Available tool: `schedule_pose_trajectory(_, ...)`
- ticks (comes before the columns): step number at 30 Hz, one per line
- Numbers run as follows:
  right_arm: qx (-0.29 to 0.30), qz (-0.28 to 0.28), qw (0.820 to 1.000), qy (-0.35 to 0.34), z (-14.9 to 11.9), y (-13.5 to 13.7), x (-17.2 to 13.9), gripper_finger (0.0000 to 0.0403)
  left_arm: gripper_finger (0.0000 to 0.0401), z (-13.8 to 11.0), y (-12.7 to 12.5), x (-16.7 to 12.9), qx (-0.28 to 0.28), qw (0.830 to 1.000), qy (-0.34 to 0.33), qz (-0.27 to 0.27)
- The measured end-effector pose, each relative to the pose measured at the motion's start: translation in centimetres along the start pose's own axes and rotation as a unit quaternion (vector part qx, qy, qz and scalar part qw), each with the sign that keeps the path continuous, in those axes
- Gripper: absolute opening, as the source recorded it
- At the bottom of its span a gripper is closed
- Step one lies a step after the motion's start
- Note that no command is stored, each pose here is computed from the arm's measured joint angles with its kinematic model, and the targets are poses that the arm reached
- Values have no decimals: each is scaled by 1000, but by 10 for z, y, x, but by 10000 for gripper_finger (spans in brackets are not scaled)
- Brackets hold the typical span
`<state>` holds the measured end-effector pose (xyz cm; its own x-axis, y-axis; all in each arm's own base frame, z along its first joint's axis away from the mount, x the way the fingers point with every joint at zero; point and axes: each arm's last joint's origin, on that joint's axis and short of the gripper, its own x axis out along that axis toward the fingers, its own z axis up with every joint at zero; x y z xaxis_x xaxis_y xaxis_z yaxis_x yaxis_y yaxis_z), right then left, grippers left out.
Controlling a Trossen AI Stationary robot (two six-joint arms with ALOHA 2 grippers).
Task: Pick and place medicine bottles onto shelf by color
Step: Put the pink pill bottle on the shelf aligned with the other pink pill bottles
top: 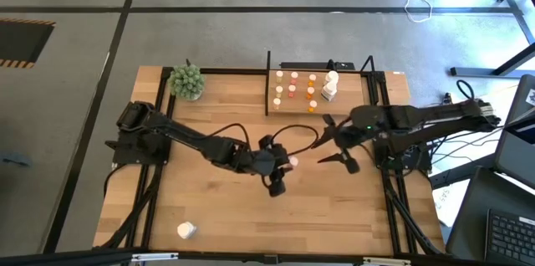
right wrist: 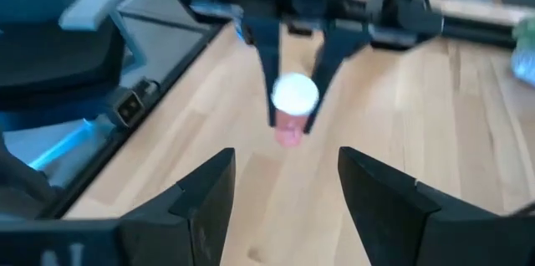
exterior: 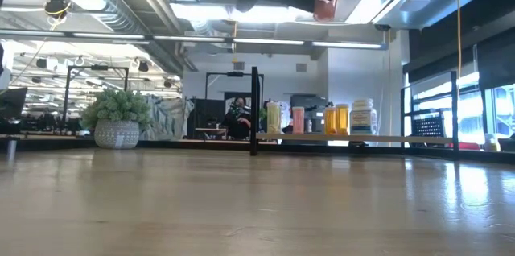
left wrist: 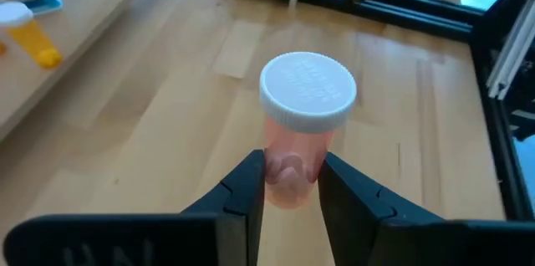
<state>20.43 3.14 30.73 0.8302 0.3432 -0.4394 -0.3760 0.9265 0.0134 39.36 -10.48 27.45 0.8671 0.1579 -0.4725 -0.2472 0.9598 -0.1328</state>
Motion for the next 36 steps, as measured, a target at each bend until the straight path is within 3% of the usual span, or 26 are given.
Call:
schedule_pose_trajectory(7, 13, -12, 1000, 19, -5, -15, 27, 216, 90, 0, 3, 3, 11, 1000, 1, 6)
schedule_pose_trajectory(16, 13, 17, 1000, 10, -8, -24, 60, 216, 90, 0, 3, 3, 11, 1000, 2, 5)
schedule_pose_trajectory(36, 4, 34, 999, -15, -7, -27, 74, 216, 90, -4, 5, 3, 18, 1000, 20, 12)
